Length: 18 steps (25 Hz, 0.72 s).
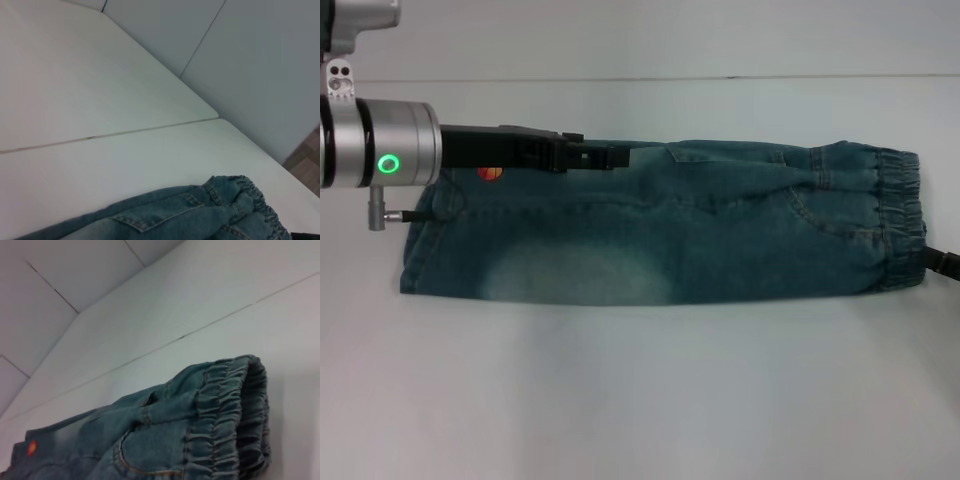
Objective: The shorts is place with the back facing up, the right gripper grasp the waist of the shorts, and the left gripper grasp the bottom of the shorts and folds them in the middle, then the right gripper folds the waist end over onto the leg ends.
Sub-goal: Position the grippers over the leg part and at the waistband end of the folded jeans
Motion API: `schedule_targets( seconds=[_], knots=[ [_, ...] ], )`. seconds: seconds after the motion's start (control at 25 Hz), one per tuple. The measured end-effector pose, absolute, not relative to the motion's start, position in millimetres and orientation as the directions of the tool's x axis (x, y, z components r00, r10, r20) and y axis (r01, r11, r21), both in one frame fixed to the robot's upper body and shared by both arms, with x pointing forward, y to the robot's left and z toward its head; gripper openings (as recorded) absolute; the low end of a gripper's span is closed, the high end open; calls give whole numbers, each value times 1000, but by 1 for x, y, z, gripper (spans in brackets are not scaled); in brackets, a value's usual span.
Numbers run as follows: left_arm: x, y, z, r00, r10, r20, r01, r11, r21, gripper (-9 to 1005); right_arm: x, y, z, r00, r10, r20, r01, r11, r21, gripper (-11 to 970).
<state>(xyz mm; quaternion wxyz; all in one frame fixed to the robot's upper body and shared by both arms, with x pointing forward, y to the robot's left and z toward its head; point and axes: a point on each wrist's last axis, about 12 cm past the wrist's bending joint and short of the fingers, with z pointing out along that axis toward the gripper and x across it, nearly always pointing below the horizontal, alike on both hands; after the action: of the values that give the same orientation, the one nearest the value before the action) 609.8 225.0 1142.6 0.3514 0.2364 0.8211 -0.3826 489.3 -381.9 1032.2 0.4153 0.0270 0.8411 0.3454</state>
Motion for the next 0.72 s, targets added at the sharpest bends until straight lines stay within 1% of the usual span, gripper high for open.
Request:
schedule_targets(
  seconds=[0.28, 0.72],
  knots=[
    [611, 218, 1145, -636, 137, -760, 671, 584, -457, 891, 509, -370, 1036, -680, 269, -682, -284, 761, 584, 719],
    [614, 214, 1147, -628, 145, -764, 678, 584, -447, 891, 518, -364, 1038, -683, 246, -688, -302, 763, 572, 709]
  ],
)
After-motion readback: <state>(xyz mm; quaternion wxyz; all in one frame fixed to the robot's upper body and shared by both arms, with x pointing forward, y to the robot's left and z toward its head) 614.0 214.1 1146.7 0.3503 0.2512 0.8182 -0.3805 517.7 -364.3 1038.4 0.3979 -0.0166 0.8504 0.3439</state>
